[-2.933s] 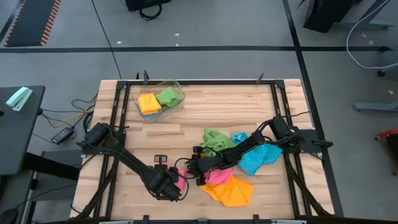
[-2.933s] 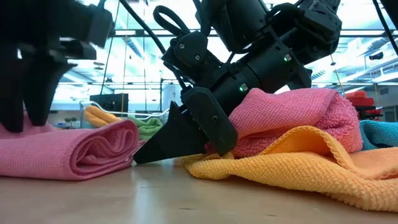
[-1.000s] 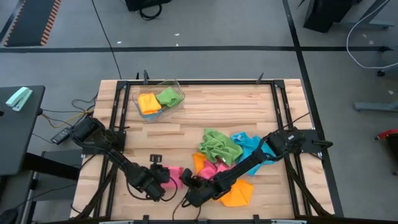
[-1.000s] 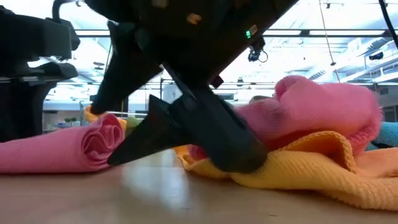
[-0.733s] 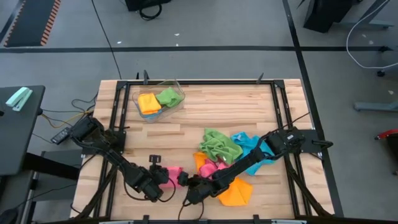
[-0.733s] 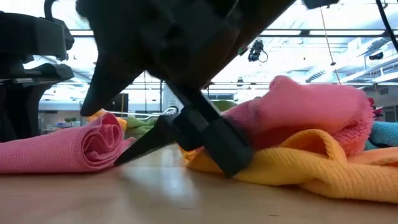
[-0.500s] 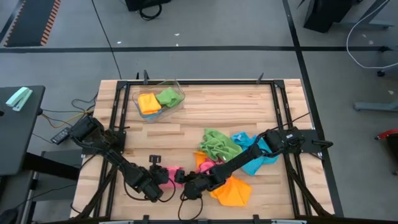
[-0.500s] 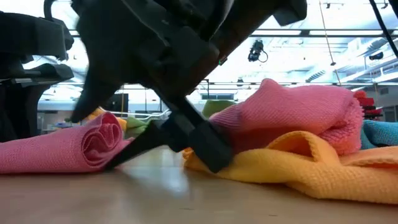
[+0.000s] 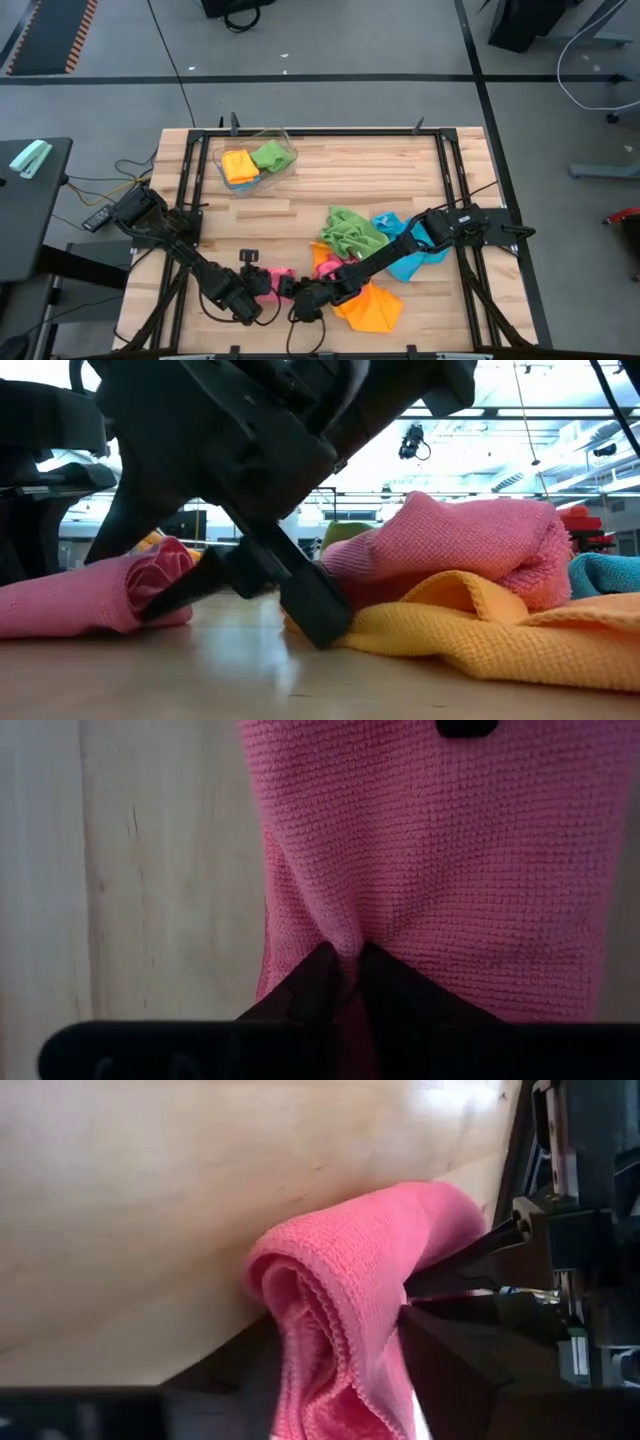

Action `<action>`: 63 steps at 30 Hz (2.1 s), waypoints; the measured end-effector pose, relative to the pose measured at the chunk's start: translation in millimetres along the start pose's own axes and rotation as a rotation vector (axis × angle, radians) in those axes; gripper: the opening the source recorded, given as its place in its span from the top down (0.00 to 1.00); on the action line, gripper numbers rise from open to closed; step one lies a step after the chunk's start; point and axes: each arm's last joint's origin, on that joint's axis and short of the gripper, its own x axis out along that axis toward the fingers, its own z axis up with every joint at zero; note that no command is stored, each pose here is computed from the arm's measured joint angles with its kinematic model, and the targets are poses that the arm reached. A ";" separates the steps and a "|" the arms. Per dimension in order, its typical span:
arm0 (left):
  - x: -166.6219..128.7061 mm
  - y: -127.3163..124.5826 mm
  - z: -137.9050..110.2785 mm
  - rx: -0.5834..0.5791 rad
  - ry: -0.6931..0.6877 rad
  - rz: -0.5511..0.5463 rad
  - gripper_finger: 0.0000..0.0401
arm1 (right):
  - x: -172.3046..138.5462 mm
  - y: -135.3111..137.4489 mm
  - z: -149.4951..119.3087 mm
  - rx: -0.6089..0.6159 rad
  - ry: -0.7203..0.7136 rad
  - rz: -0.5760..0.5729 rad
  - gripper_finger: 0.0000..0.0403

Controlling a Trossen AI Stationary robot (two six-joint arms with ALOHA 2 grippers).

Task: Fold microfiber towels
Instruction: Stack the left pink microfiber towel on top of the green microfiber towel

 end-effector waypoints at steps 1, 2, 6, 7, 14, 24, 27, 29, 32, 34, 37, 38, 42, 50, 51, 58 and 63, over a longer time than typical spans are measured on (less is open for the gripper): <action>0.0 -0.1 0.1 -0.002 -0.001 -0.001 0.85 | 0.2 0.2 0.1 0.016 -0.006 0.003 0.56; 0.1 -0.1 0.1 -0.002 -0.001 -0.001 0.85 | 0.3 0.3 0.2 0.038 -0.009 0.004 0.61; -5.9 -0.4 -1.2 0.003 -0.010 -0.018 0.84 | 0.5 1.0 0.1 0.096 -0.010 0.010 0.79; -9.8 -0.2 -0.2 0.002 -0.008 -0.030 0.83 | 0.4 1.2 0.0 0.109 -0.009 0.012 0.83; -50.6 -9.7 13.3 -0.035 -0.133 -0.078 0.78 | -13.2 -7.7 -5.2 0.346 0.001 0.051 0.93; -39.5 -21.2 18.9 -0.049 -0.190 -0.058 0.42 | -27.8 -24.3 -18.8 0.702 -0.026 0.127 0.93; -32.8 -21.7 20.4 -0.049 -0.182 -0.047 0.32 | -28.0 -26.4 -19.4 0.773 -0.029 0.118 0.93; -29.6 -23.2 20.0 -0.043 -0.179 -0.039 0.29 | -27.0 -27.2 -21.8 0.826 -0.021 0.118 0.93; -28.1 -25.6 18.5 -0.034 -0.194 -0.016 0.29 | -26.3 -28.4 -23.5 0.879 -0.015 0.110 0.93; -25.4 -27.1 17.5 -0.017 -0.198 0.005 0.30 | -26.0 -29.3 -24.4 0.910 -0.010 0.100 0.93; -22.4 -30.4 16.2 0.005 -0.203 0.013 0.32 | -25.6 -30.1 -25.6 0.963 -0.004 0.094 0.93; -21.0 -31.0 16.1 0.007 -0.206 0.020 0.32 | -27.0 -31.8 -26.4 0.973 -0.005 0.091 0.93; -16.0 -31.3 15.8 0.031 -0.241 0.097 0.32 | -34.7 -40.6 -28.8 1.030 -0.015 0.077 0.93; -6.5 -32.8 15.4 0.061 -0.306 0.229 0.33 | -49.1 -55.1 -29.4 1.147 -0.064 0.064 0.93; -5.7 -33.1 15.3 0.061 -0.308 0.231 0.33 | -49.1 -55.0 -29.4 1.149 -0.063 0.065 0.93; -3.2 -30.4 17.5 0.038 -0.298 0.230 0.39 | -49.1 -55.9 -29.0 1.158 -0.076 0.065 0.93; 1.0 -25.6 22.1 -0.008 -0.264 0.195 0.50 | -49.5 -56.0 -27.6 1.161 -0.084 0.065 0.93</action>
